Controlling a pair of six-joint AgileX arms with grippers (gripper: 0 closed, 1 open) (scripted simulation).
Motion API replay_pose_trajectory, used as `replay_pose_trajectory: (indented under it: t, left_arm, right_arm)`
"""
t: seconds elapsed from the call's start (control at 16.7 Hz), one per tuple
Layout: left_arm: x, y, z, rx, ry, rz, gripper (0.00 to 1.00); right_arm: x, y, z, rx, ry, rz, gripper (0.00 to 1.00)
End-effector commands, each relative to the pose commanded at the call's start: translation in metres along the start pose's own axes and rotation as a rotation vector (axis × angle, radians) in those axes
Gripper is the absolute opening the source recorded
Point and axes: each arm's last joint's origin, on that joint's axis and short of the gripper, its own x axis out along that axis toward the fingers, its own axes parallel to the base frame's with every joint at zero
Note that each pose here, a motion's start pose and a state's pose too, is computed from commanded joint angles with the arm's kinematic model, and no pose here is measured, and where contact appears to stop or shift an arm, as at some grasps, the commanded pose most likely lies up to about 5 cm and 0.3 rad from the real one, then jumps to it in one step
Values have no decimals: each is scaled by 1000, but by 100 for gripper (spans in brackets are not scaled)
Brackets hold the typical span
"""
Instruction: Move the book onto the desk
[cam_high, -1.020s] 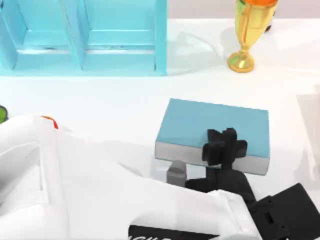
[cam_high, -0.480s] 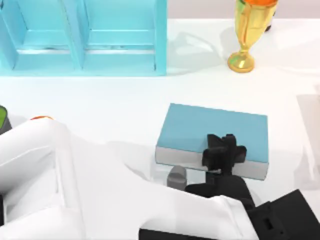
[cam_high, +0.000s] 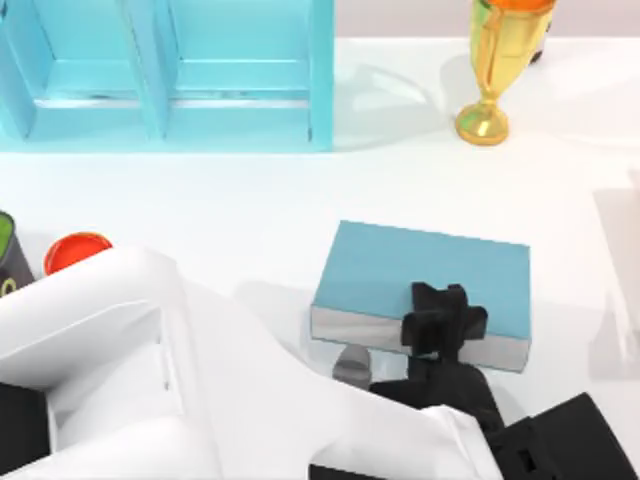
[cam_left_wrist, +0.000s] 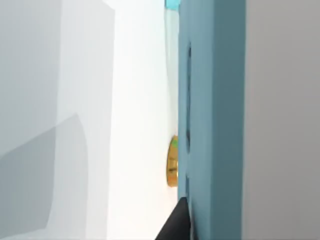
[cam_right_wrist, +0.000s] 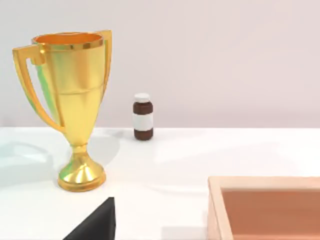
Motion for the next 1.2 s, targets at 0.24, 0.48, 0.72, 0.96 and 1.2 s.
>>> replay_pose_trajectory:
  t: [0.24, 0.48, 0.72, 0.96, 1.2]
  left_arm:
    - [0, 0, 0, 0, 0, 0, 23]
    - [0, 0, 0, 0, 0, 0, 53]
    - [0, 0, 0, 0, 0, 0, 83]
    - [0, 0, 0, 0, 0, 0, 100]
    - [0, 0, 0, 0, 0, 0, 100]
  right_arm:
    - [0, 0, 0, 0, 0, 0, 100]
    - [0, 0, 0, 0, 0, 0, 100]
    - [0, 0, 0, 0, 0, 0, 100]
    - [0, 0, 0, 0, 0, 0, 100]
    - [0, 0, 0, 0, 0, 0, 100]
